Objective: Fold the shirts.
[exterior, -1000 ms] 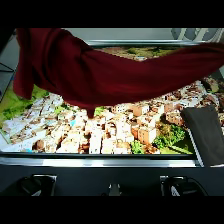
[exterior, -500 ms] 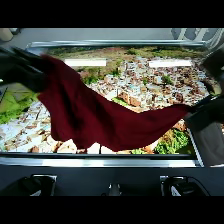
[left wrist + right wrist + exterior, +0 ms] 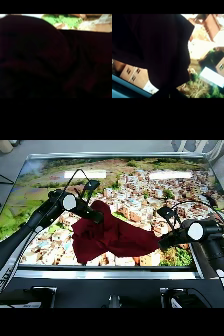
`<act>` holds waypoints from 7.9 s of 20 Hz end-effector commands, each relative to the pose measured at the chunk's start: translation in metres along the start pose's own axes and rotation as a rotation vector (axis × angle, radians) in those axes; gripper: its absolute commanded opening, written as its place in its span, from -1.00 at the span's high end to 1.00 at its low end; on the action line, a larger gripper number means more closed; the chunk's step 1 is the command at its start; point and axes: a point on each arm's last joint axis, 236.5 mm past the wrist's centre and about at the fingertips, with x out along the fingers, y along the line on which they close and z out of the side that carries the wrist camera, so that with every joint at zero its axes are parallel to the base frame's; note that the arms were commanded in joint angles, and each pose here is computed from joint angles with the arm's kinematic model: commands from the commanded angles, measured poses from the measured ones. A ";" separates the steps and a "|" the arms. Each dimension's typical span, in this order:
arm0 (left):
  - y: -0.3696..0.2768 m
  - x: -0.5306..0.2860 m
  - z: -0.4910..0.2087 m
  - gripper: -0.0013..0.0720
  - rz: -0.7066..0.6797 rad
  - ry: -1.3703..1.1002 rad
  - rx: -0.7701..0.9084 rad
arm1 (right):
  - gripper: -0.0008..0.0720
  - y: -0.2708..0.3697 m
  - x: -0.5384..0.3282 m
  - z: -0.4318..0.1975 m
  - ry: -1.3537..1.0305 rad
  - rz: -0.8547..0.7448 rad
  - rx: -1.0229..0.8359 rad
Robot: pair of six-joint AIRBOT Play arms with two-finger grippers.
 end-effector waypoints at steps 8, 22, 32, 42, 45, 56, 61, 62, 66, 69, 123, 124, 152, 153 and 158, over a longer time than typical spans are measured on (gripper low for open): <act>0.084 -0.026 -0.189 -0.72 0.041 0.326 -0.397 | 0.93 0.000 0.012 -0.014 0.055 0.005 -0.040; 0.041 0.066 -0.211 0.89 -0.145 0.223 -0.661 | -0.77 0.035 0.040 -0.019 0.082 0.171 0.025; 0.037 0.040 -0.185 0.90 -0.168 0.109 -0.582 | -0.85 0.064 0.093 -0.006 0.030 0.314 0.174; 0.029 -0.009 -0.151 0.90 -0.196 -0.075 -0.510 | 0.93 0.046 0.097 0.021 -0.027 0.272 0.162; 0.022 -0.073 -0.099 0.90 -0.203 -0.293 -0.356 | 0.93 0.026 0.024 0.077 -0.242 0.174 0.064; -0.044 -0.628 -0.047 0.90 0.007 -1.661 0.005 | 0.94 -0.035 -0.522 0.055 -1.285 -0.770 0.082; -0.042 -0.569 -0.032 0.90 -0.047 -1.447 -0.008 | 0.94 -0.036 -0.524 0.051 -1.277 -0.781 0.084; -0.034 -0.565 -0.031 0.90 0.003 -1.434 -0.001 | 0.94 -0.037 -0.520 0.052 -1.258 -0.782 0.082; 0.012 -0.478 -0.023 0.90 0.094 -1.146 -0.099 | 0.94 -0.066 -0.444 0.066 -0.932 -0.753 0.056; 0.052 -0.361 -0.018 0.90 0.073 -0.844 -0.203 | 0.94 -0.097 -0.339 0.103 -0.602 -0.644 0.023; 0.098 0.013 -0.260 0.90 -0.234 0.229 -0.737 | 0.94 -0.034 0.112 -0.022 0.340 0.447 0.305; 0.099 0.009 -0.252 0.90 -0.235 0.200 -0.722 | 0.93 -0.033 0.112 -0.024 0.346 0.450 0.301; 0.051 -0.497 -0.022 0.90 0.219 -1.229 -0.152 | 0.93 -0.064 -0.406 0.105 -0.884 -0.607 -0.103; 0.070 -0.464 -0.015 0.90 0.200 -1.141 -0.193 | 0.93 -0.077 -0.363 0.110 -0.756 -0.521 -0.090; 0.179 -0.245 -0.010 0.90 0.141 -0.699 -0.382 | 0.94 -0.135 -0.135 0.148 -0.336 -0.106 -0.006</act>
